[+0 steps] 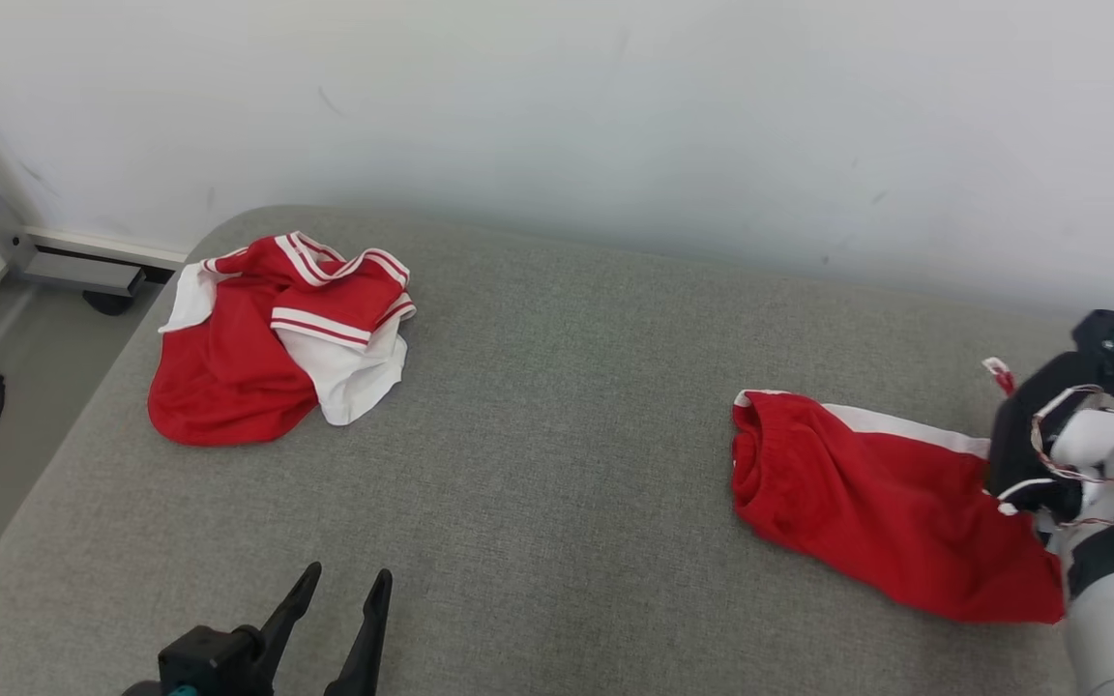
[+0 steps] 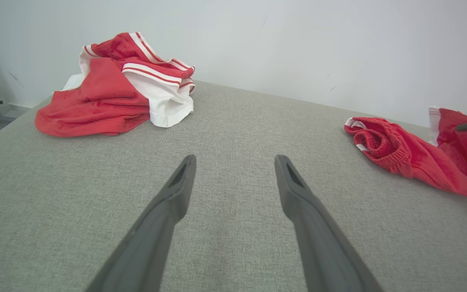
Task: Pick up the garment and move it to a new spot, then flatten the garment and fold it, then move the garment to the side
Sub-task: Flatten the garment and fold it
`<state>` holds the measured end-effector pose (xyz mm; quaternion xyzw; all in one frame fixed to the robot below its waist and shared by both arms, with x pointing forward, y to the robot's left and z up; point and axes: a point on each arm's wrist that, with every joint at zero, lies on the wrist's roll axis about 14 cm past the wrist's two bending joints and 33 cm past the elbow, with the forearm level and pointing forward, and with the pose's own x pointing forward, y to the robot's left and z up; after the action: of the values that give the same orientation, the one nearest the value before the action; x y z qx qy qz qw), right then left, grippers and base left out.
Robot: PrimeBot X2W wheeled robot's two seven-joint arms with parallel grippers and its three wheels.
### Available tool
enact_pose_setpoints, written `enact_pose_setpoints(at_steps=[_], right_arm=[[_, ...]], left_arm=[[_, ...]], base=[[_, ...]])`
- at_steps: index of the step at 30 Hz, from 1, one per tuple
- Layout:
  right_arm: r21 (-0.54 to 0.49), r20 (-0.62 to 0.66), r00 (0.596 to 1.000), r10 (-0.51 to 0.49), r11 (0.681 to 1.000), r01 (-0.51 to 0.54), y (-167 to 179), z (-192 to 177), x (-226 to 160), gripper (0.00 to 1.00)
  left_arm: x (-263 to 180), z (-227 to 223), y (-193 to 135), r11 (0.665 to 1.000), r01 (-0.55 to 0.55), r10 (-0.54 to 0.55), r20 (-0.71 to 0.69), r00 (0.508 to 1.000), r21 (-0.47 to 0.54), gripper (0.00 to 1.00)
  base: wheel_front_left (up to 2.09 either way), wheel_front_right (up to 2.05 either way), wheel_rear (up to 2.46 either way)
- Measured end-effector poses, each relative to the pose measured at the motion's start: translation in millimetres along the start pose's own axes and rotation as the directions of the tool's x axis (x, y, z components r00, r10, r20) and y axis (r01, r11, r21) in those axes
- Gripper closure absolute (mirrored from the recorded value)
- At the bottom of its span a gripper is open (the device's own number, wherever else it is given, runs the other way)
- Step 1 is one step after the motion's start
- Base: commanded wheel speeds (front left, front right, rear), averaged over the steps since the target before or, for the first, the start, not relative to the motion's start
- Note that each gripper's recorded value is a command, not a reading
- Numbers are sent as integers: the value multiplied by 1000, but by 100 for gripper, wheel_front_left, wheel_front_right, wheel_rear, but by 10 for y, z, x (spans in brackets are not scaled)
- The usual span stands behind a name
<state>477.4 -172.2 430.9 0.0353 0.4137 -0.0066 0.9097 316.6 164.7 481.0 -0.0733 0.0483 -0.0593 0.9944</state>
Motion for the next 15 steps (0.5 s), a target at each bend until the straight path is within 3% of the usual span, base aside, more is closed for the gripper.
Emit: enact_pose_setpoints(at_steps=[15], right_arm=[[-137,-13,969,247,959,-246,1024,-18,-134,100]], left_arm=[[-139,57,40,1000,-23,24,28,999,-15,0]], base=[[0,0,0]])
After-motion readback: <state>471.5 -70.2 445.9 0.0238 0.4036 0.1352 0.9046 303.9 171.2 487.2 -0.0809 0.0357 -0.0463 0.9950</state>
